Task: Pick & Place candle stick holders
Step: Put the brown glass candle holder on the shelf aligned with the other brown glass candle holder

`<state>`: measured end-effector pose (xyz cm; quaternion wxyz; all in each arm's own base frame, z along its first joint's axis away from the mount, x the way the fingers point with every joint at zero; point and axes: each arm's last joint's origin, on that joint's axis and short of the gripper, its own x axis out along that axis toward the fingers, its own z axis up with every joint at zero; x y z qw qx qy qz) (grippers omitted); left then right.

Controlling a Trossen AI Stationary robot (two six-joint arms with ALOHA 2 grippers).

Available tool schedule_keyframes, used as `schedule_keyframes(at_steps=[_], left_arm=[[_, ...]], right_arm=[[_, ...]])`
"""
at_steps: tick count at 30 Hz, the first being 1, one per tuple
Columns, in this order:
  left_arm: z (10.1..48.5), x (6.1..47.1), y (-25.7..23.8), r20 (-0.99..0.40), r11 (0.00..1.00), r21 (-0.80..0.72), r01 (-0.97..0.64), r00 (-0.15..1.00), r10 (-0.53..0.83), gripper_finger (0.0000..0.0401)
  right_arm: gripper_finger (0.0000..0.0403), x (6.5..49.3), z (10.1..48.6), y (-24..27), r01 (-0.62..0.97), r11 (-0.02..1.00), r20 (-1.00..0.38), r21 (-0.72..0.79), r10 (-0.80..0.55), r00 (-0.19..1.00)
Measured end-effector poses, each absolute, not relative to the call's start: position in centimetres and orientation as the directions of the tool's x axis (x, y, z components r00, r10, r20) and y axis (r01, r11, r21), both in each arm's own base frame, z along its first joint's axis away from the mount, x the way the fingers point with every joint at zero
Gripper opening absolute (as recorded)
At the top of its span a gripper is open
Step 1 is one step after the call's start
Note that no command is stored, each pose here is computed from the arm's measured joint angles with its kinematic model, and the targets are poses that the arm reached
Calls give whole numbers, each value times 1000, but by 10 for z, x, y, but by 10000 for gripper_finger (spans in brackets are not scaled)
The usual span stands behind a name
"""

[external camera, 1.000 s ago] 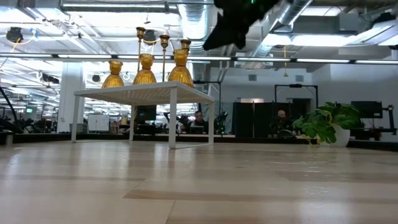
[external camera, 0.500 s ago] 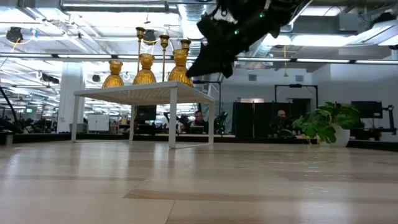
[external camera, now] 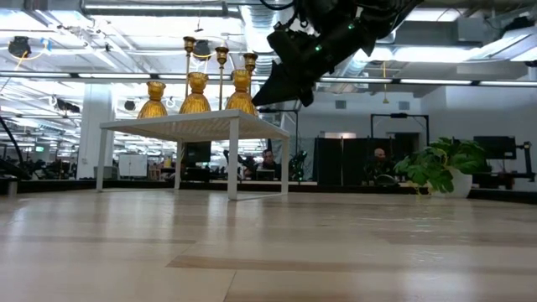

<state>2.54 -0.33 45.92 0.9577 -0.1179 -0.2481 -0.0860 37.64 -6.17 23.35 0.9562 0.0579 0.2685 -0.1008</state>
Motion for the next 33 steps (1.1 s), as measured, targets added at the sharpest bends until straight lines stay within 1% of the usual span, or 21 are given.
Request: schedule_keyframes(at_steps=[8,11,15,18,20,22,26,29,33], left_arm=[[459,25,-3,495,957,-183,223,862,-106,8],[459,25,-3,495,957,-184,224,862,-106,8],[459,25,-3,495,957,-186,225,862,-106,8],[459,25,-3,496,957,-183,223,862,-106,8],[459,25,-3,496,958,-181,222,862,-106,8],[459,25,-3,496,958,-181,222,862,-106,8],[459,25,-3,496,958,-182,223,862,-106,8],[459,25,-3,496,957,-183,223,862,-106,8],[459,25,-3,496,957,-185,224,862,-106,8]], right_arm=[[0,376,233,-61,218,974,-529,55,-157,834],[0,372,234,-60,230,972,-560,45,-166,812],[0,357,242,-61,290,956,-618,-40,-252,745],[0,356,247,-63,313,946,-593,-87,-301,747],[0,358,249,-68,327,941,-562,-83,-316,765],[0,361,246,-74,328,942,-553,-74,-312,773],[0,368,230,-83,343,936,-576,-72,-320,752],[0,374,234,-85,336,939,-549,-71,-318,773],[0,388,229,-84,284,957,-553,-51,-264,790]])
